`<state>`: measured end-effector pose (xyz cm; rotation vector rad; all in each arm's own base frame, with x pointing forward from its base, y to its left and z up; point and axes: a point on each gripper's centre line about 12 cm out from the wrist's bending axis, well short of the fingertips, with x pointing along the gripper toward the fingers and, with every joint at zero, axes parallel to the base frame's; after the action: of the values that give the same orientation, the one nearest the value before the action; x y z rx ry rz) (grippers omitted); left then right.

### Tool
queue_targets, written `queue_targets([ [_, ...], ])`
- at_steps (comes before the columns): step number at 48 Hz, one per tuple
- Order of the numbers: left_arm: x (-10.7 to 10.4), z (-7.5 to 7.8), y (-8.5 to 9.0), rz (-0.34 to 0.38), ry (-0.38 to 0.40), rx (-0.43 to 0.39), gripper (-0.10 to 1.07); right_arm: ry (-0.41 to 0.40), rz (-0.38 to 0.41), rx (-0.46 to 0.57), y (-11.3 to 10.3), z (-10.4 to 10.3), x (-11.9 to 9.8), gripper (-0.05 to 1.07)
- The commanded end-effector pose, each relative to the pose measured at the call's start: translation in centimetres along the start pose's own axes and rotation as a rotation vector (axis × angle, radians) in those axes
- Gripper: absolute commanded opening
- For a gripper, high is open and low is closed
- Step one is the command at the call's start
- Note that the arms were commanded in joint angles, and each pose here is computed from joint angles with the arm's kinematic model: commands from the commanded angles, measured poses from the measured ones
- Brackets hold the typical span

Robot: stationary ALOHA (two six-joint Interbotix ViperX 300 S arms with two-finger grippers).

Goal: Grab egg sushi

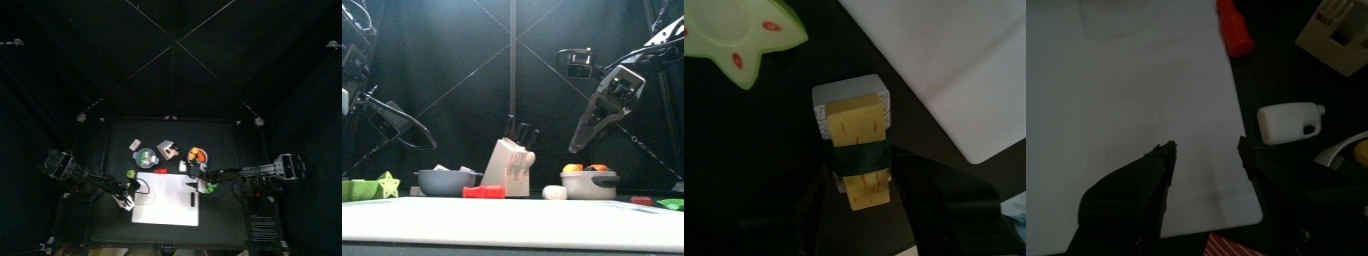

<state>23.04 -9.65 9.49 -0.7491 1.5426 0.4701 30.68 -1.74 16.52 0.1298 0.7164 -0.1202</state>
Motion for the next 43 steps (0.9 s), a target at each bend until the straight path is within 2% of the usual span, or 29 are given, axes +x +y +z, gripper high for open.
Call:
queue_targets([
  [1, -0.5, 0.3, -0.7, -0.024, -0.016, 0.014, 0.63, -0.031, 0.002, 0.004, 0.1, 1.1, -0.3, 0.88],
  [9, -1.9, 0.4, -1.2, -0.060, -0.053, 0.051, 0.60, -0.024, -0.005, 0.007, 0.0, 1.0, -0.3, 0.88],
  [25, -6.6, 0.5, -2.0, -0.186, -0.181, 0.226, 0.60, -0.022, -0.007, 0.006, 0.0, 1.0, -0.4, 0.88],
  [30, -7.5, 0.5, -1.9, -0.211, -0.203, 0.242, 0.60, -0.021, -0.010, 0.007, 0.0, 1.0, -0.4, 0.88],
  [43, -8.3, 0.8, -2.1, -0.231, -0.232, 0.258, 0.60, -0.038, -0.012, 0.000, 0.0, 1.6, -0.7, 0.88],
])
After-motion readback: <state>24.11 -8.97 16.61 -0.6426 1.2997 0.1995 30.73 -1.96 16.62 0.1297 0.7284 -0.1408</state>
